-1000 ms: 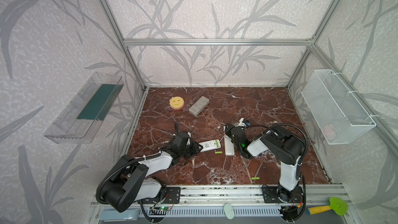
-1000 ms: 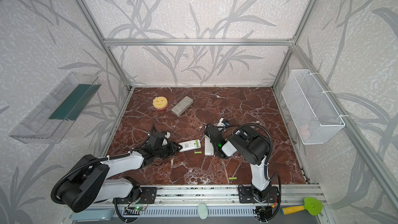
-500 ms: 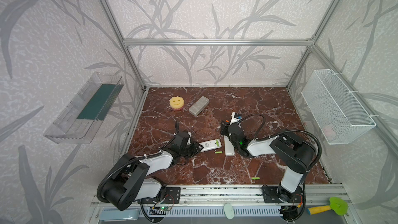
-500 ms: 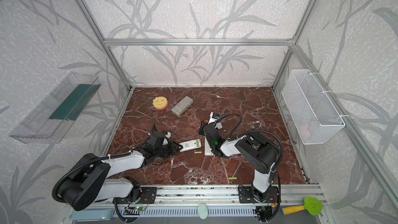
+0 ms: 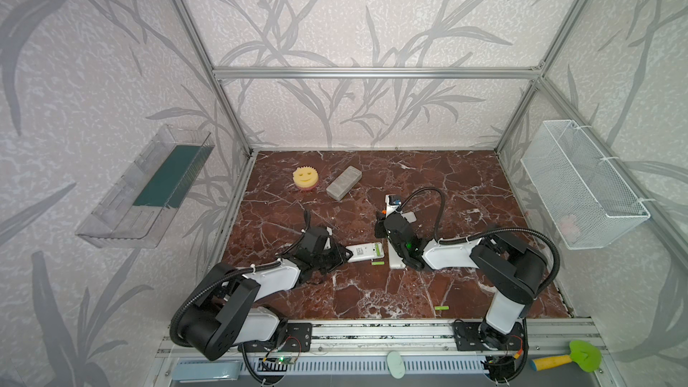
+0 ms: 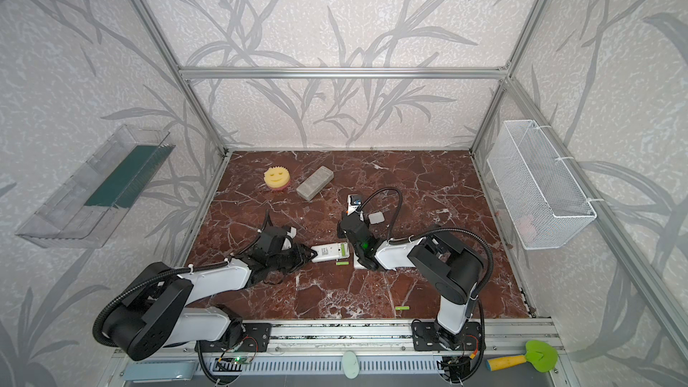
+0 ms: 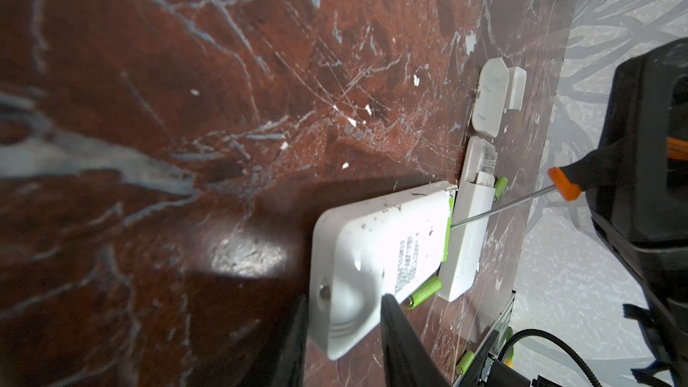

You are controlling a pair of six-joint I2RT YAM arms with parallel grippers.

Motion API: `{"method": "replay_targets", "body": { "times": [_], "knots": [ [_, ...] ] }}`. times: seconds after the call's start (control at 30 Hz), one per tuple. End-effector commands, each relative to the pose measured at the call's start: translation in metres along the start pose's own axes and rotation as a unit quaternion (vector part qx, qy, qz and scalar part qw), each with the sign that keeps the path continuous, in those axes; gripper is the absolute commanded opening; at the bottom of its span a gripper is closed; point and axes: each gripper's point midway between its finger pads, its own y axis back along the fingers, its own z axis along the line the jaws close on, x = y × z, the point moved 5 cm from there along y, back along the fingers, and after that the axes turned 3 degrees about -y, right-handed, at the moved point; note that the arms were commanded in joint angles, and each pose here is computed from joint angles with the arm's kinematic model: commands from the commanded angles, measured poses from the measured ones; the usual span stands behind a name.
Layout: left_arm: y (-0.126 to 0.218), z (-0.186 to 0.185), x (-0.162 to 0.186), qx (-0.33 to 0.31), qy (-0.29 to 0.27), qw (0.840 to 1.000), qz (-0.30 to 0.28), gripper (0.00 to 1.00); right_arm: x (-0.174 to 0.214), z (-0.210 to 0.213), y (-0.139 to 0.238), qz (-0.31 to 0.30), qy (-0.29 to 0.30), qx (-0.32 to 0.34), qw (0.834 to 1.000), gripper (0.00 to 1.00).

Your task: Unload the batteries from the remote control

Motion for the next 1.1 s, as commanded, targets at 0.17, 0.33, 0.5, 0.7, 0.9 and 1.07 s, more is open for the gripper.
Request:
{"method": "replay_targets", "body": {
  "times": [0.17, 0.33, 0.5, 0.7, 0.9, 1.07],
  "knots": [
    [-0.003, 0.030, 0.018, -0.069, 0.024, 0.997, 0.035, 0.37, -0.034, 0.025, 0.016, -0.060, 0.058, -0.024, 0.996, 0.00],
    [-0.003, 0.030, 0.018, -0.069, 0.024, 0.997, 0.035, 0.37, -0.036, 0.049, 0.019, -0.069, 0.079, -0.057, 0.993, 0.00],
    [-0.002, 0.030, 0.019, -0.070, 0.023, 0.997, 0.035, 0.37, -0.027, 0.051, 0.015, -0.059, 0.073, -0.060, 0.994, 0.00],
    [-0.001, 0.031, 0.019, -0.072, 0.023, 0.997, 0.034, 0.37, -0.020, 0.048, 0.011, -0.055, 0.078, -0.055, 0.994, 0.00],
    [-0.001, 0.031, 0.019, -0.072, 0.022, 0.997, 0.034, 0.37, -0.013, 0.047, 0.008, -0.048, 0.079, -0.054, 0.994, 0.00],
    [0.000, 0.031, 0.019, -0.073, 0.021, 0.997, 0.035, 0.37, -0.002, 0.043, 0.005, -0.039, 0.072, -0.054, 0.995, 0.00]
  ]
}}
